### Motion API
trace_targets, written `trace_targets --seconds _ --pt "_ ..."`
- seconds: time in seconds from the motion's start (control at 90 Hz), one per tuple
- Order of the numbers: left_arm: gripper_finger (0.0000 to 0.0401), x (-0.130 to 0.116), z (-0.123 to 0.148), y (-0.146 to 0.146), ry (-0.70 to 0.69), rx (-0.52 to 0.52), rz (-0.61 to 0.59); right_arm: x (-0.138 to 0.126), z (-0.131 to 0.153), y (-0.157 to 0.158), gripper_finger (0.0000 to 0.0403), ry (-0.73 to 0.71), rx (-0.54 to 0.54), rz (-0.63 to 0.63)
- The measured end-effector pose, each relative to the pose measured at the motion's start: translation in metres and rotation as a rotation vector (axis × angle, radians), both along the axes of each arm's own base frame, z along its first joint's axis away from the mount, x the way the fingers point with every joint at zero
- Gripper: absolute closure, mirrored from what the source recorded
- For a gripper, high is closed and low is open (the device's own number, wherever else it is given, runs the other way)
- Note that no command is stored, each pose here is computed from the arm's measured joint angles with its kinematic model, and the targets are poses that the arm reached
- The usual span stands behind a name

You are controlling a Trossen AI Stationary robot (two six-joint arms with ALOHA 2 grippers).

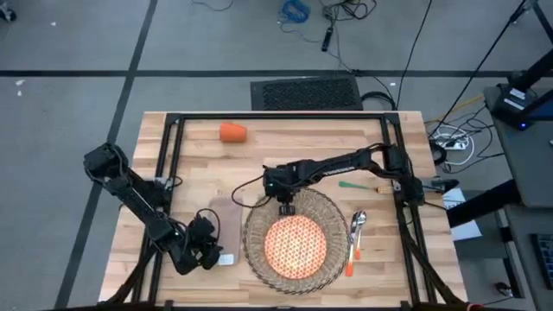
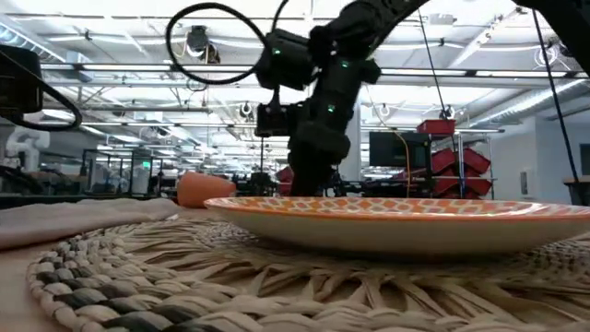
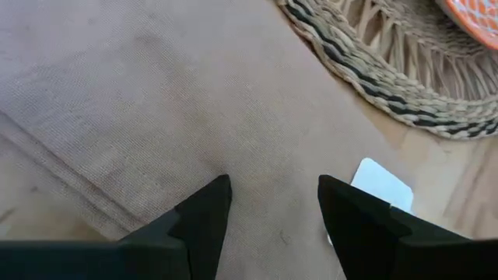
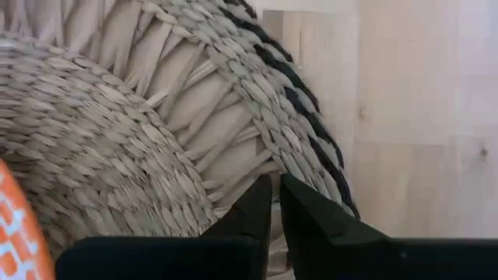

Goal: Set table place
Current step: Put the white napkin on the table to the left of the brown mat, then put the green fork on the white napkin to the left of the brown mat

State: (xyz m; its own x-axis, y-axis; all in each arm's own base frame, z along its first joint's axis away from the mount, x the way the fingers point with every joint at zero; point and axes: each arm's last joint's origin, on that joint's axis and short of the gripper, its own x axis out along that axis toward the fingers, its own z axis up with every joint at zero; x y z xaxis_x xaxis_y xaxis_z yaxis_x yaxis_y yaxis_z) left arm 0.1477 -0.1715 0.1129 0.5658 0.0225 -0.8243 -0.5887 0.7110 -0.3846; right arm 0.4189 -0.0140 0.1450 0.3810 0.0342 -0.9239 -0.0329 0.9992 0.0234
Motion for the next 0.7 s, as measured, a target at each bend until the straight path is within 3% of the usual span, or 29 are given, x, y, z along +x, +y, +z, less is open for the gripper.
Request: trace_targets --seconds 0.167,0.378,0.7 --pt "0.0215 0.001 0.004 0.0 -0.019 0.028 -0.044 -0.013 0.022 -0.003 0.0385 -0.091 0.002 -0.016" --pt "0.0214 0.009 0.018 -0.005 -0.045 0.079 -0.102 -0.036 0.044 -0.012 0.0385 -0.086 -0.032 -0.047" --pt "0.0214 0.019 0.033 -0.011 -0.082 0.15 -0.158 -0.11 0.032 -0.024 0.0385 0.185 -0.058 -0.221"
